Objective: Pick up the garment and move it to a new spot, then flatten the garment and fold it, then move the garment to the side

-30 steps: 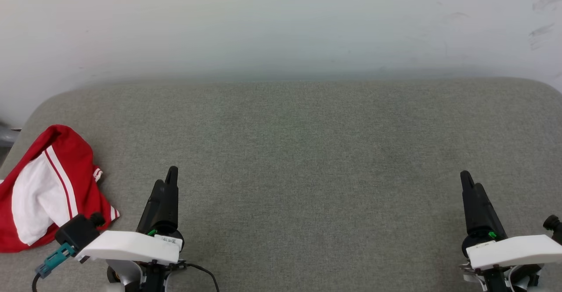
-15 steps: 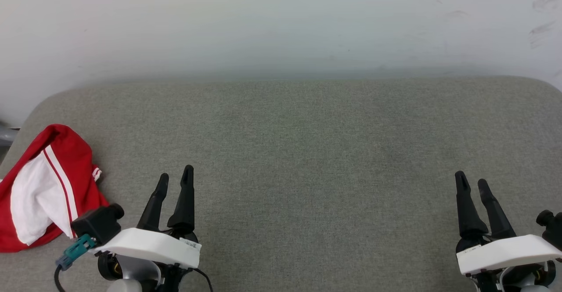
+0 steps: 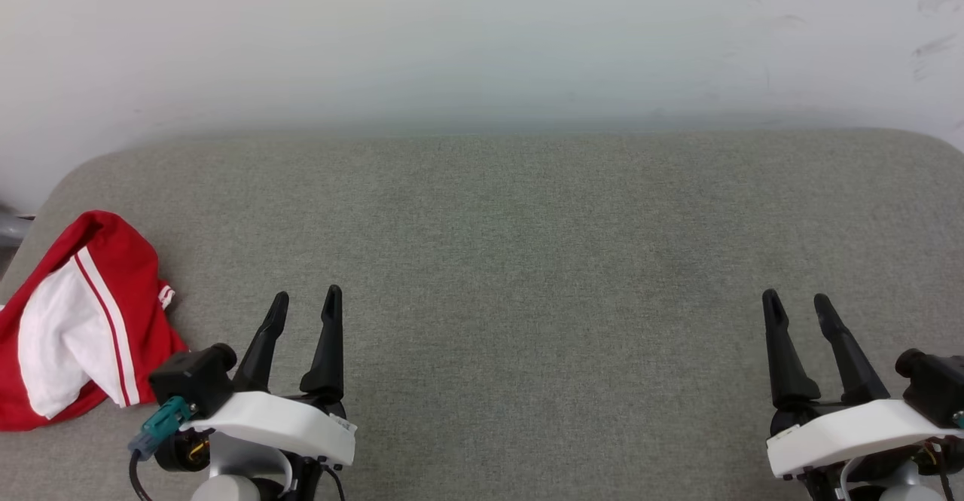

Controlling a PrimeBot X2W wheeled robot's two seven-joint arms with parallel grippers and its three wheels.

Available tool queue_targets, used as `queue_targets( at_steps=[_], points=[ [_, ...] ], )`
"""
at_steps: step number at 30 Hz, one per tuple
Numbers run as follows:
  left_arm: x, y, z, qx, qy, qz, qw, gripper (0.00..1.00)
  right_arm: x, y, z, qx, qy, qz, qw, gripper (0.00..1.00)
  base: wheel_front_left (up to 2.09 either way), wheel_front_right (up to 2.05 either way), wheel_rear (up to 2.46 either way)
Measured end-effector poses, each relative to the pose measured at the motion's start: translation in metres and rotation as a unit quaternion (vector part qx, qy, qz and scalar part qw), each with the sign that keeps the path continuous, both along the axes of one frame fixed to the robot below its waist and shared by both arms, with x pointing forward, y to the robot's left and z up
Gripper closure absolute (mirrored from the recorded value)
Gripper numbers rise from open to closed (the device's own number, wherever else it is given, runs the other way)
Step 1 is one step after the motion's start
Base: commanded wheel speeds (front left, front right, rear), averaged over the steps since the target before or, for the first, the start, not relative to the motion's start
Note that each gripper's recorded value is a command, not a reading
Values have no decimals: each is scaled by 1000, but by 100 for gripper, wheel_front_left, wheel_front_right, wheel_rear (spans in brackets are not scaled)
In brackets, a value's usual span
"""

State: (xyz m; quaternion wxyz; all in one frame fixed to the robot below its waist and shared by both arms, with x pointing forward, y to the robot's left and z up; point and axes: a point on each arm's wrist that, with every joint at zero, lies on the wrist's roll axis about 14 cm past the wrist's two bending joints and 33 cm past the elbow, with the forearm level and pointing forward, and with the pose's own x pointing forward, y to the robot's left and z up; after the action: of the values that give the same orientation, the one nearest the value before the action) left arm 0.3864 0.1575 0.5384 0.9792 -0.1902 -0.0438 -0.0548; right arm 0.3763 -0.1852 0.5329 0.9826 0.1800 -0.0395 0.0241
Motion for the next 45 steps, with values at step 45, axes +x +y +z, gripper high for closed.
queue_targets(
  at_steps=[45],
  points=[
    [-6,-3,10,140,-58,12,988,0,-4,18,10,-165,-23,21,986,0,0,0,0]
  ],
)
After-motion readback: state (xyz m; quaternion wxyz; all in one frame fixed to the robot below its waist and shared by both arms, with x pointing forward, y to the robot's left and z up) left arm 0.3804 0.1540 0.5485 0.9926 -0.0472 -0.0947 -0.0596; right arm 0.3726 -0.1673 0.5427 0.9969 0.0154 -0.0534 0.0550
